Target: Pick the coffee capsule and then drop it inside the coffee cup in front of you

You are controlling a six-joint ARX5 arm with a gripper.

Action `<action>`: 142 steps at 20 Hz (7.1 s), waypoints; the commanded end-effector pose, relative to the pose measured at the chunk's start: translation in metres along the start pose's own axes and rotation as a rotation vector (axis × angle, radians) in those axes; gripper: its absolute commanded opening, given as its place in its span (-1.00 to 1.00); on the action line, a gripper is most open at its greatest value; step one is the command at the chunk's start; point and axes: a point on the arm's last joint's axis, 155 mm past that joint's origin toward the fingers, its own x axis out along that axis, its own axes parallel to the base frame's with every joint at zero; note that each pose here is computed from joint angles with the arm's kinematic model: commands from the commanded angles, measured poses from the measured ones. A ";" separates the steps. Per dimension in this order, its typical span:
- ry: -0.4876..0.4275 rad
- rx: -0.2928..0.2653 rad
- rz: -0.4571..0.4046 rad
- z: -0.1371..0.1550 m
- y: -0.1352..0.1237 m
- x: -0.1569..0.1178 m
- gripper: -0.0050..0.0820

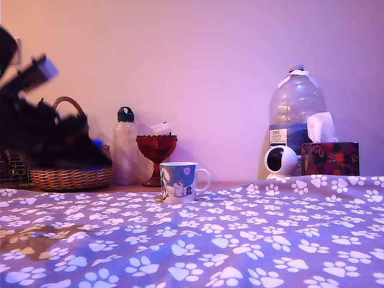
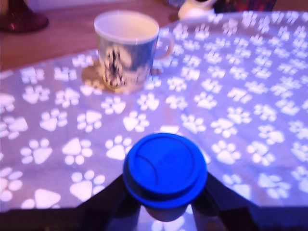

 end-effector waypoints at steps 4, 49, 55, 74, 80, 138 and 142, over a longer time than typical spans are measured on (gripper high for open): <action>0.017 -0.003 -0.006 0.021 -0.004 -0.003 -0.51; 0.244 0.063 0.051 0.170 0.011 0.074 -0.51; 0.241 0.067 0.056 0.175 0.016 0.093 -0.51; 0.404 0.075 0.063 0.130 0.027 0.174 -0.51; 0.483 0.068 0.088 0.097 0.038 0.186 -0.51; 0.522 0.089 0.070 0.092 0.029 0.184 0.55; 0.523 0.091 0.069 0.092 0.029 0.183 0.54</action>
